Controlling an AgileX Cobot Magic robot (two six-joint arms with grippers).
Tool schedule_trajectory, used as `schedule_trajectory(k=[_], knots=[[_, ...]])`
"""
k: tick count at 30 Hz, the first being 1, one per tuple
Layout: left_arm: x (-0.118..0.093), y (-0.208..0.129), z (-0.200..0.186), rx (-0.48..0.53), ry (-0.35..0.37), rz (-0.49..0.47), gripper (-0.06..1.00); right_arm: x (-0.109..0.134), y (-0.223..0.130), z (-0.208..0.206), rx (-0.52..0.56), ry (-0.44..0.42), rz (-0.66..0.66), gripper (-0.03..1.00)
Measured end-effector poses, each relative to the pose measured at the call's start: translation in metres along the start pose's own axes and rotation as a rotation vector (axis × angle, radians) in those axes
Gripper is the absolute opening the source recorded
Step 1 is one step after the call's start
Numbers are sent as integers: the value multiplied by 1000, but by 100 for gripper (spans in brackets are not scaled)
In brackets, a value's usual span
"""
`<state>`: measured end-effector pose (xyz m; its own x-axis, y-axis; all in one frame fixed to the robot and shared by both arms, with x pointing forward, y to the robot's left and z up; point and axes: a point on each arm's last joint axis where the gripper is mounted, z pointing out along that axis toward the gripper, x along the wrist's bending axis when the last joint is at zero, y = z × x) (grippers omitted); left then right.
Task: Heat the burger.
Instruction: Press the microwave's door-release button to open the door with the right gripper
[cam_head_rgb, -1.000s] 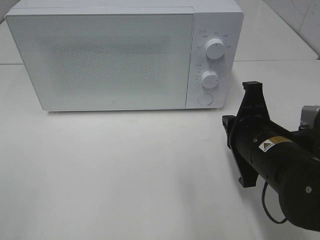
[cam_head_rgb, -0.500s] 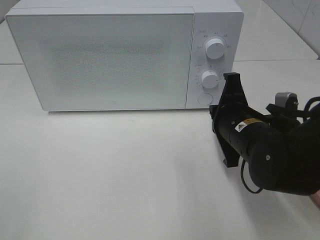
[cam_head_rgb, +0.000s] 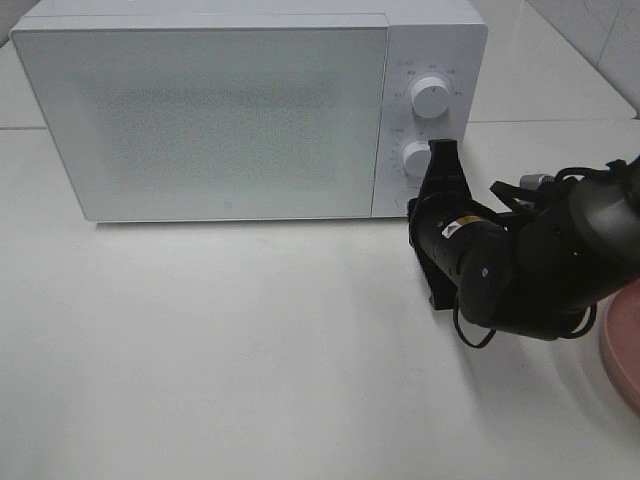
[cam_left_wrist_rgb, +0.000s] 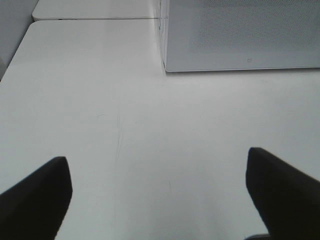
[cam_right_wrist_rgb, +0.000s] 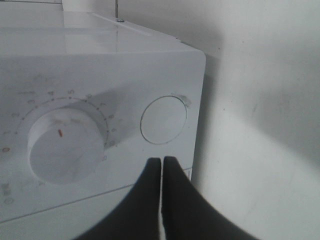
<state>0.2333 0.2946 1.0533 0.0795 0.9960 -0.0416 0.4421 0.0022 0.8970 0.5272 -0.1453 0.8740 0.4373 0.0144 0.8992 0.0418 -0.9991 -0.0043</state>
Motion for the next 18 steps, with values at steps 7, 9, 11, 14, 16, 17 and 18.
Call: schedule_trajectory(k=[7, 9, 11, 14, 16, 17, 18], knots=[[0, 0, 0, 0, 0, 0, 86, 3, 0, 24, -4, -6, 6, 1], [0, 0, 0, 0, 0, 0, 86, 2, -2, 28, 2, -4, 2, 1], [0, 0, 0, 0, 0, 0, 86, 1, -4, 32, 3, -7, 5, 1], [0, 0, 0, 0, 0, 0, 86, 0, -4, 36, -2, -10, 9, 1], [0, 0, 0, 0, 0, 0, 86, -1, -3, 38, -6, -11, 11, 1], [0, 0, 0, 0, 0, 0, 86, -1, -2, 42, -12, -11, 15, 1], [0, 0, 0, 0, 0, 0, 86, 0, -1, 43, -17, -10, 19, 1]])
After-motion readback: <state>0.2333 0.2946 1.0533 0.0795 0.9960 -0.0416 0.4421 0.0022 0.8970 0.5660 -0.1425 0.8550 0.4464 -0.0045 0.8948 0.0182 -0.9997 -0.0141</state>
